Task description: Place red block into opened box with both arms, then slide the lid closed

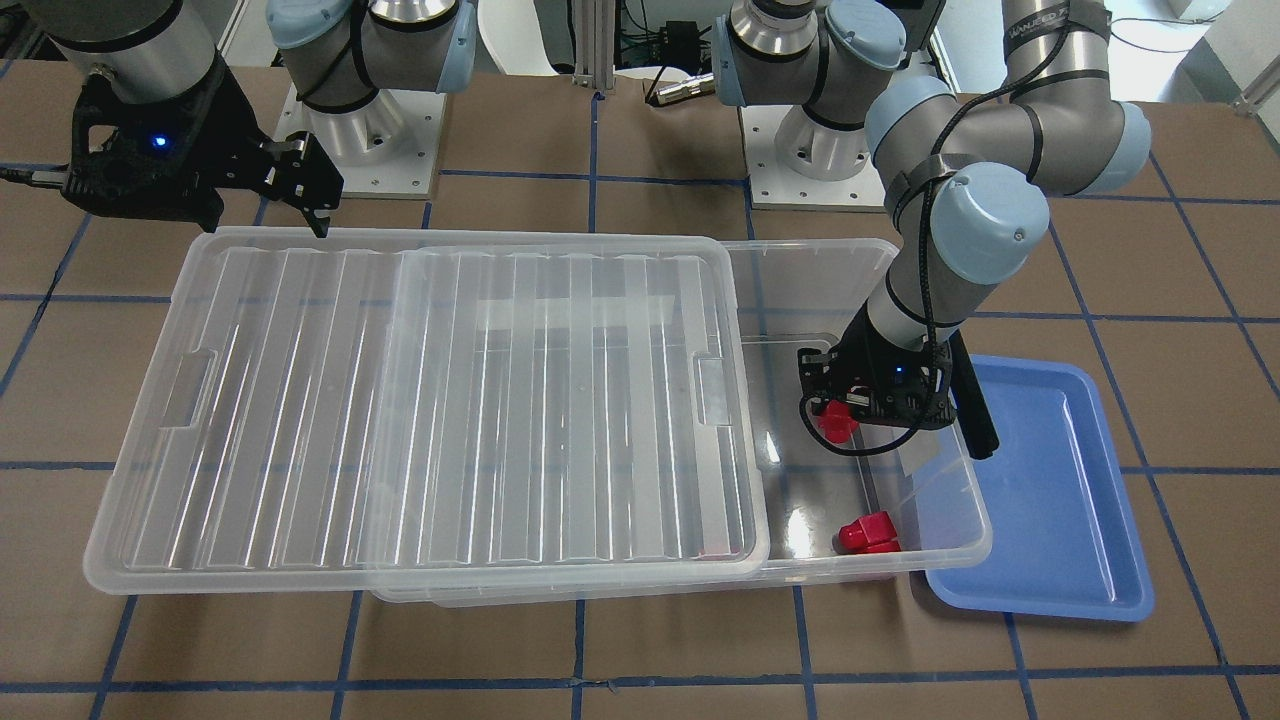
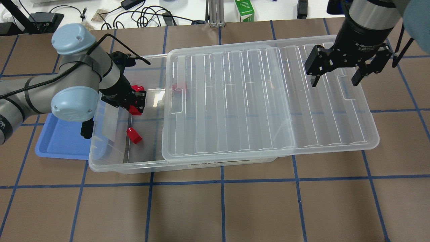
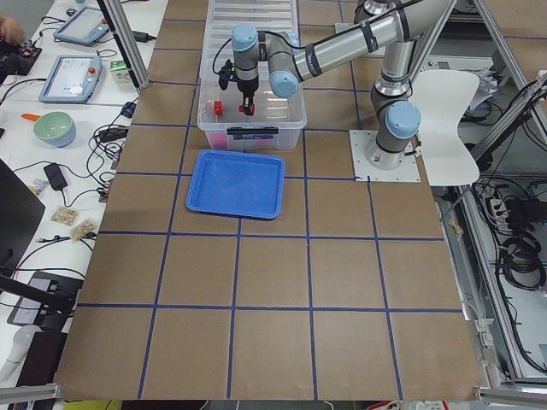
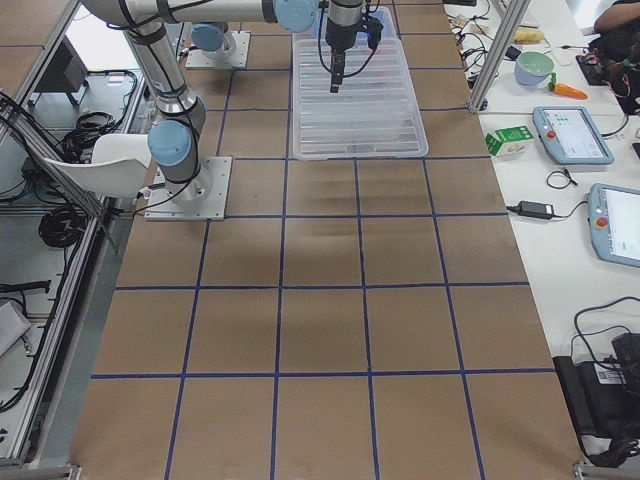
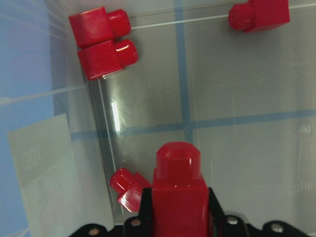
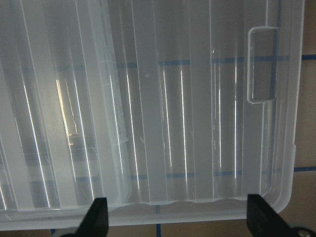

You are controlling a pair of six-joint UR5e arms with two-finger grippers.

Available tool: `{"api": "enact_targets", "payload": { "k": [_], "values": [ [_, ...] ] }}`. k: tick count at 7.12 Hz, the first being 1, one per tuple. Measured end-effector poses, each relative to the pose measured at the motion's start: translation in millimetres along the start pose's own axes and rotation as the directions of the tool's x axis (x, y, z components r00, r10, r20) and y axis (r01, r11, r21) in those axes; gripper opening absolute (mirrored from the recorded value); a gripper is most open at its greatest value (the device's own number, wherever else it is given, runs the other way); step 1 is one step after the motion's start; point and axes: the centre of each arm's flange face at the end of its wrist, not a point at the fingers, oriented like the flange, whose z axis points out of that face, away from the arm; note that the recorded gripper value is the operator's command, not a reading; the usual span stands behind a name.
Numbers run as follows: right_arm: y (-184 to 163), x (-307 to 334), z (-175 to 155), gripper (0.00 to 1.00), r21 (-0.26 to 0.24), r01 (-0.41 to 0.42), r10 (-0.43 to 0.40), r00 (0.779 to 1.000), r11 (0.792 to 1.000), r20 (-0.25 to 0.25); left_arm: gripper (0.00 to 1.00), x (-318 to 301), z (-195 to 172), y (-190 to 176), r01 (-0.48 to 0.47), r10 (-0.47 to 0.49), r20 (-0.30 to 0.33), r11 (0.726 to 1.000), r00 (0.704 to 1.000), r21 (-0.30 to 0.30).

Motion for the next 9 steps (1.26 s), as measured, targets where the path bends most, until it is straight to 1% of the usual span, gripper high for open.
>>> {"api": "enact_targets", "payload": {
  "k": [1, 6, 7, 8, 9],
  "values": [
    [0, 0, 0, 1.00, 0.000, 0.002, -0.002, 1.000, 1.000, -0.001, 0.00, 0, 10, 1, 0.008, -0.008, -0.002, 1.000, 1.000, 0.001],
    [-1, -1, 1, 1.00, -0.002, -0.003, 0.003, 1.000, 1.000, 0.009, 0.00, -4, 58, -8, 0.026, -0.026, -0.012, 0.999, 1.000, -0.039],
    [-1, -1, 1, 1.00, -0.002, -0.003, 0.003, 1.000, 1.000, 0.008, 0.02, -5, 64, -9, 0.026, -0.026, -0.013, 0.998, 1.000, -0.049],
    [-1, -1, 2, 1.00, -0.003, -0.004, 0.004, 1.000, 1.000, 0.006, 0.54, -5, 70, -10, 0.026, -0.027, -0.014, 0.998, 1.000, -0.057],
    [-1, 0, 2, 1.00, -0.002, -0.003, 0.003, 1.000, 1.000, 0.003, 0.81, -5, 75, -11, 0.025, -0.026, -0.014, 0.998, 1.000, -0.058]
  ]
}}
